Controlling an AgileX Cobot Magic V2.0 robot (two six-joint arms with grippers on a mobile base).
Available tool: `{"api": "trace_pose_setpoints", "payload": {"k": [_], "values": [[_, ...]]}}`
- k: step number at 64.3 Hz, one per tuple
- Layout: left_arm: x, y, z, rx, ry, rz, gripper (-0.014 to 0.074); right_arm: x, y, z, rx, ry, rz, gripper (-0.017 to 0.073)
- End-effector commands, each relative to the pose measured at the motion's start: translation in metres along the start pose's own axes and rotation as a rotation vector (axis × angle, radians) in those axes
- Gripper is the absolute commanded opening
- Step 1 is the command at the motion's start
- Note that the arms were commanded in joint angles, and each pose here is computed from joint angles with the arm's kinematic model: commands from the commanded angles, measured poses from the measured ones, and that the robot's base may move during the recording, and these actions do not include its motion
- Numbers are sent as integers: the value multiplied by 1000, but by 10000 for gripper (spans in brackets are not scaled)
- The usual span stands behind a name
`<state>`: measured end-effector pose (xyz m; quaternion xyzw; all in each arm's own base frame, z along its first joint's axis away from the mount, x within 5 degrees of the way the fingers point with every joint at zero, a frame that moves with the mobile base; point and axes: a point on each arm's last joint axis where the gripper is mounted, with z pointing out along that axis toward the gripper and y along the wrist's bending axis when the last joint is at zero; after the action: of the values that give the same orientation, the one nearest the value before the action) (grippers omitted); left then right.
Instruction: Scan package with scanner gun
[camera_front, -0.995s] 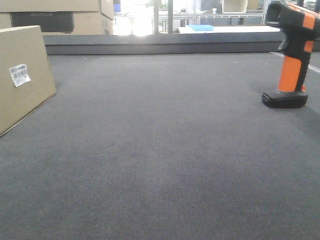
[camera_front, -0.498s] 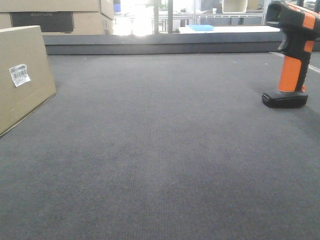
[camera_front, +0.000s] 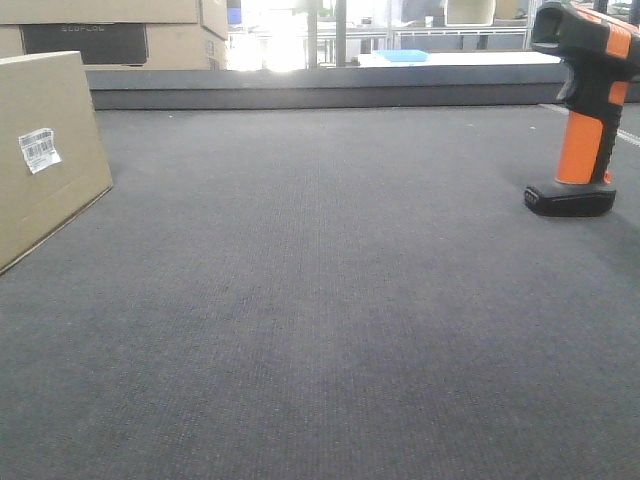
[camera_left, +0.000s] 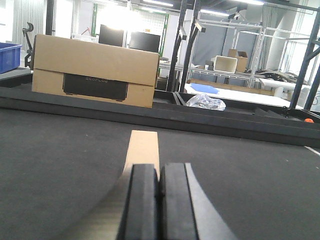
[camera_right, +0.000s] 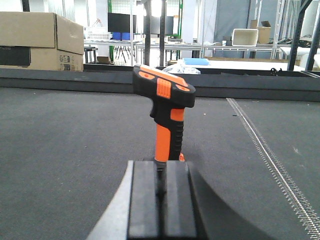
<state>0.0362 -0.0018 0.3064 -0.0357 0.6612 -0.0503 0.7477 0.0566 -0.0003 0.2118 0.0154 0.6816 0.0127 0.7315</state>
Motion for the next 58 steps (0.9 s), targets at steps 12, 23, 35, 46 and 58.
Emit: {"api": "trace_pose_setpoints", "payload": {"k": [12, 23, 35, 46, 58], "values": [[-1, 0, -1, -3, -16, -14, -111, -2, 0, 0, 4, -26, -9, -162], [-1, 0, -1, -3, -16, -14, -111, -2, 0, 0, 4, -26, -9, -162], [0, 1, 0, -14, -23, 30, -111, -2, 0, 0, 4, -26, -9, -162], [29, 7, 6, -42, -18, 184, -111, -2, 0, 0, 4, -26, -9, -162], [74, 12, 6, -38, 45, 142, -111, -2, 0, 0, 4, -26, -9, -162]]}}
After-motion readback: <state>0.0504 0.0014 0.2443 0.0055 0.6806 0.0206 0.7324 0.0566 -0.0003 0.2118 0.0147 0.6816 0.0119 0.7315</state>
